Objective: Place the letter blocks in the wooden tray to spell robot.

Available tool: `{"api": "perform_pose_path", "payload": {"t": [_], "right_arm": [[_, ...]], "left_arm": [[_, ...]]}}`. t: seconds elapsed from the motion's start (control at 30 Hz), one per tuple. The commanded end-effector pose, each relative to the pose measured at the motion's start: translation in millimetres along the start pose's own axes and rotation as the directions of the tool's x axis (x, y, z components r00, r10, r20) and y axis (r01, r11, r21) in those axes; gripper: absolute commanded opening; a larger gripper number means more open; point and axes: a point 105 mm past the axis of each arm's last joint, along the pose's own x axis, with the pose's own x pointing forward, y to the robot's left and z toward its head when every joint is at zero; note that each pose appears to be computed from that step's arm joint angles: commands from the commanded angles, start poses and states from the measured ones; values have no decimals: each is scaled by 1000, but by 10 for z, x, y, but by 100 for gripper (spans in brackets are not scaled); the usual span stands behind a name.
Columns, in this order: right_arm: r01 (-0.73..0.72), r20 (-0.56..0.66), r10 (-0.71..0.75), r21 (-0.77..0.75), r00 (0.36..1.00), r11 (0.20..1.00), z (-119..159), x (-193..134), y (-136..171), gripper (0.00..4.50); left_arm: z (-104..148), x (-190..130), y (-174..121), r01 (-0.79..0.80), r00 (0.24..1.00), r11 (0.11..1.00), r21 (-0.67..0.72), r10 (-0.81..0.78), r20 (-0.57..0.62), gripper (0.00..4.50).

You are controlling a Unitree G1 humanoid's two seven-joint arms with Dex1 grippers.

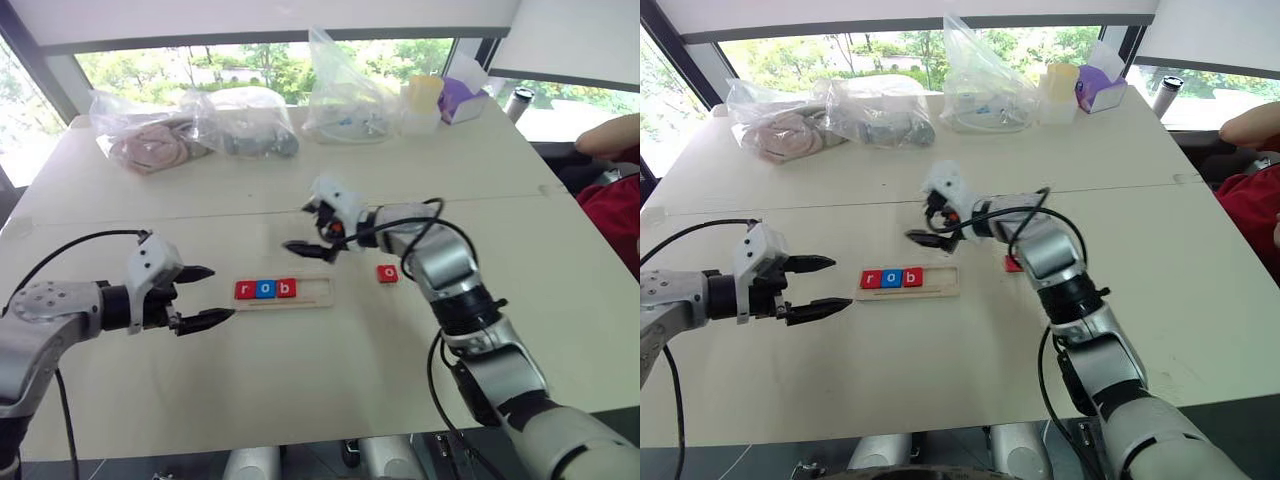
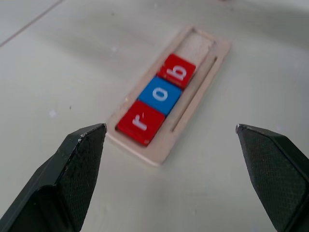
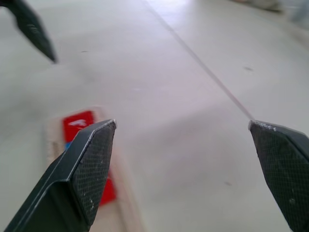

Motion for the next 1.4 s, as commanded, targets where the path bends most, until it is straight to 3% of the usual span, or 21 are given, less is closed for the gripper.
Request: {"api": "perform_pose_path", "payload": {"t": [0.03, 0.1, 0.37, 0.7, 0.8, 0.93, 0.97, 1.1, 1.4], "right_arm": [[306, -83, -300, 70, 950, 949, -329, -480, -71, 446], [404, -147, -386, 122, 911, 907, -502, -661, 31, 446], [617, -290, -552, 239, 782, 750, -722, -890, 79, 446], [646, -400, -516, 347, 757, 680, -1005, -683, 141, 446], [649, -404, -516, 358, 756, 671, -1043, -621, 123, 359], [658, -406, -526, 342, 747, 671, -1049, -624, 103, 141], [663, -408, -532, 333, 742, 670, -1049, -632, 91, 114], [690, -406, -565, 317, 719, 651, -1021, -738, 39, 116], [785, -506, -602, 437, 618, 438, -1056, -1079, 219, 116]], "left_arm": [[356, 59, -56, 19, 991, 999, 40, -24, 134, 450], [435, 139, -82, 39, 986, 998, 49, -47, 161, 450], [503, 343, -18, 59, 981, 994, 88, -74, 177, 450], [472, 468, -13, 77, 980, 992, 98, -94, 177, 450], [449, 469, -23, 71, 980, 993, 96, -87, 176, 450], [432, 456, -12, 57, 981, 994, 90, -72, 179, 450], [430, 457, -12, 56, 981, 994, 89, -71, 180, 450], [414, 477, -29, 59, 981, 994, 88, -74, 180, 450], [398, 542, 0, 75, 980, 993, 95, -91, 178, 450]]}}
